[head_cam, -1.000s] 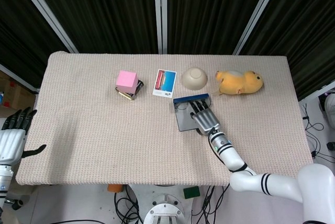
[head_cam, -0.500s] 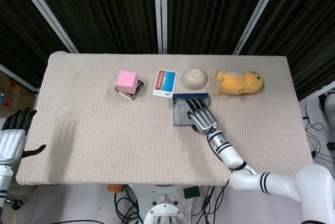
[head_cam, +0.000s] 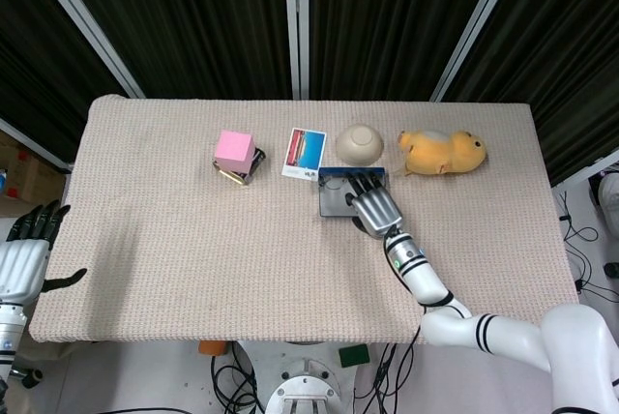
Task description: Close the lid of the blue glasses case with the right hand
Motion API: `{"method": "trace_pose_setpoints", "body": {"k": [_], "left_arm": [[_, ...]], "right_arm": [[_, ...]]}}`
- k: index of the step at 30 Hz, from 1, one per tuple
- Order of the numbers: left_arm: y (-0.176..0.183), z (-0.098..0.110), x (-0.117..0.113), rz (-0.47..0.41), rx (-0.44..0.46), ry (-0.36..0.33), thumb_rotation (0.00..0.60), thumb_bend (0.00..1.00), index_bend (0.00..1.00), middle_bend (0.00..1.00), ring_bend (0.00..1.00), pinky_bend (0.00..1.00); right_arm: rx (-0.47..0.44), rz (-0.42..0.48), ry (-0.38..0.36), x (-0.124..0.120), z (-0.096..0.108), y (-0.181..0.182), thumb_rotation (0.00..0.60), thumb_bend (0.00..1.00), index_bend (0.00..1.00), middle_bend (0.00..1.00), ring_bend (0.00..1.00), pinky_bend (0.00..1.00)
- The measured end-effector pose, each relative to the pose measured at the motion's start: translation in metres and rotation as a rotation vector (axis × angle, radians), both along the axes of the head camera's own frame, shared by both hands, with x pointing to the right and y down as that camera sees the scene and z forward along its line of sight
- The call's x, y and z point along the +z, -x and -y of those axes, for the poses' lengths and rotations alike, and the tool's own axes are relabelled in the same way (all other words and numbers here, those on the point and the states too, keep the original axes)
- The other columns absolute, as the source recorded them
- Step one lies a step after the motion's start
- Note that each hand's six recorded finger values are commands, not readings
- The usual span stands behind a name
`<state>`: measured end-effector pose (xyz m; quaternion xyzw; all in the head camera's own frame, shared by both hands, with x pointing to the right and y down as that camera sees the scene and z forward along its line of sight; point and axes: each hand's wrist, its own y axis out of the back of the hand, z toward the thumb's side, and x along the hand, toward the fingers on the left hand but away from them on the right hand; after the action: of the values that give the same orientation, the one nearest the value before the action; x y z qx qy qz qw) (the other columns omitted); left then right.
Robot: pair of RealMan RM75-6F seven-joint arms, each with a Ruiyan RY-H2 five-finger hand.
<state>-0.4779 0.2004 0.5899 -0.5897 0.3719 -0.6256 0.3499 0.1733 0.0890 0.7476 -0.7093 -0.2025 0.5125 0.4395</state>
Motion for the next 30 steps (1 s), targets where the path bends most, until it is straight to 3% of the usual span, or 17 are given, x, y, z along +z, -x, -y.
{"method": "trace_pose_setpoints", "body": {"k": [9,19,30], "left_arm": [[0.001,0.001,0.001,0.000,-0.006,0.006,0.513,0.11,0.06,0.00,0.00,0.11],[-0.001,0.002,0.001,-0.002,-0.003,0.008,0.511,0.11,0.07,0.00,0.00,0.11],[-0.006,0.000,-0.001,-0.010,0.011,-0.001,0.512,0.11,0.07,0.00,0.00,0.11]], "right_arm": [[0.010,-0.016,0.000,0.013,0.010,0.000,0.600,0.82,0.47,0.00,0.00,0.00],[0.006,-0.022,-0.018,0.016,0.008,-0.002,0.600,0.78,0.70,0.03,0.00,0.00],[0.011,-0.001,-0.021,-0.006,-0.013,-0.027,0.600,0.88,0.69,0.03,0.00,0.00]]}}
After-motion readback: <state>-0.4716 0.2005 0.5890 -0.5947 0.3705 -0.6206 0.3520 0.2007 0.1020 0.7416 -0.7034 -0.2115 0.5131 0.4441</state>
